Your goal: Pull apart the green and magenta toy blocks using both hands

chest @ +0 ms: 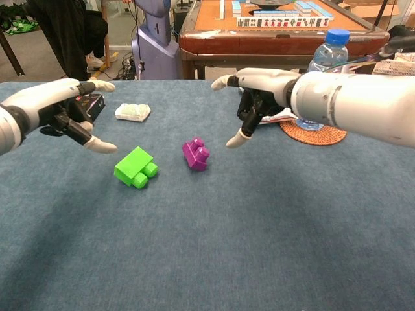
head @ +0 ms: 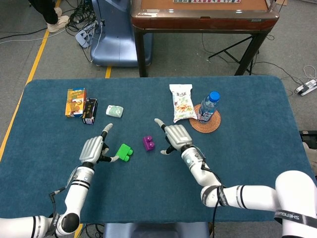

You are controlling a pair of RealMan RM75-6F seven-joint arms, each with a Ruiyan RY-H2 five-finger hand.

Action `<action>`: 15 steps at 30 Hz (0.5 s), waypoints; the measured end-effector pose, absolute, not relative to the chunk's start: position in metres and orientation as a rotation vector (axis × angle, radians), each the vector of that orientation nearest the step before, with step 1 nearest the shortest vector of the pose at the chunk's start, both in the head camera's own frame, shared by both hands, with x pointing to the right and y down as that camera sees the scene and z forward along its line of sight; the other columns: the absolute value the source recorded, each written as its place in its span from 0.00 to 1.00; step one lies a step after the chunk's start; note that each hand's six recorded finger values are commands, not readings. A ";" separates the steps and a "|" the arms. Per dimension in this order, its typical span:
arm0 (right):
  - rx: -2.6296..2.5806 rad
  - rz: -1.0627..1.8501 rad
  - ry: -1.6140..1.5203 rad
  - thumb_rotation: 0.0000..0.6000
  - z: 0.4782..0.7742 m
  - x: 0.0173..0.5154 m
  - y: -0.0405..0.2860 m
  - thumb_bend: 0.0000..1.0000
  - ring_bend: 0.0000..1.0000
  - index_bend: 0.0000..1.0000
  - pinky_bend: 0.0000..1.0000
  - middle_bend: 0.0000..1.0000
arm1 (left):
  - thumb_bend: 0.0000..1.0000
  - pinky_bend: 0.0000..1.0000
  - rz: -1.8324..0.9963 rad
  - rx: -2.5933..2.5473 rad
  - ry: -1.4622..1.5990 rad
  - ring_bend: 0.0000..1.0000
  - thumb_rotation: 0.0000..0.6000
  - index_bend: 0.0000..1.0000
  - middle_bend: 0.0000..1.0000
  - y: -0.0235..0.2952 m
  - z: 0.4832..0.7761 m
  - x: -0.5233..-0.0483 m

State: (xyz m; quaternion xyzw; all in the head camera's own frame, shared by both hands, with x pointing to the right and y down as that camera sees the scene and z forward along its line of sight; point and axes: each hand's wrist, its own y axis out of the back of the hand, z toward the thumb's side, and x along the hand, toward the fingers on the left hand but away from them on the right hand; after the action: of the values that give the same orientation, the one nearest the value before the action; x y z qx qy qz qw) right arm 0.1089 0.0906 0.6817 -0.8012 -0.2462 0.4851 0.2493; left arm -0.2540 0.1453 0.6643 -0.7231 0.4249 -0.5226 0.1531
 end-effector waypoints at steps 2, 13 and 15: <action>-2.127 1.323 -0.646 1.00 0.674 0.122 0.090 0.00 0.57 0.17 0.65 0.56 | 0.00 0.98 -1.506 -2.024 1.231 0.71 1.00 0.04 0.73 0.146 0.660 -0.270; -1.740 1.357 -0.550 1.00 0.621 0.225 0.091 0.00 0.32 0.22 0.40 0.34 | 0.00 0.51 -1.565 -1.776 1.300 0.29 1.00 0.22 0.32 0.153 0.634 -0.372; -1.700 1.366 -0.546 1.00 0.613 0.243 0.094 0.00 0.32 0.22 0.38 0.34 | 0.00 0.44 -1.569 -1.731 1.318 0.25 1.00 0.24 0.29 0.153 0.626 -0.393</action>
State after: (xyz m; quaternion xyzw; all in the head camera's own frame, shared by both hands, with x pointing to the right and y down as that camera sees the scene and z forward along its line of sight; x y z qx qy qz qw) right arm 0.2435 0.0945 0.6125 -0.6820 -0.2192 0.5480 0.4319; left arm -0.3934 0.1529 0.6256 -0.6284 0.4785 -0.5696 0.2273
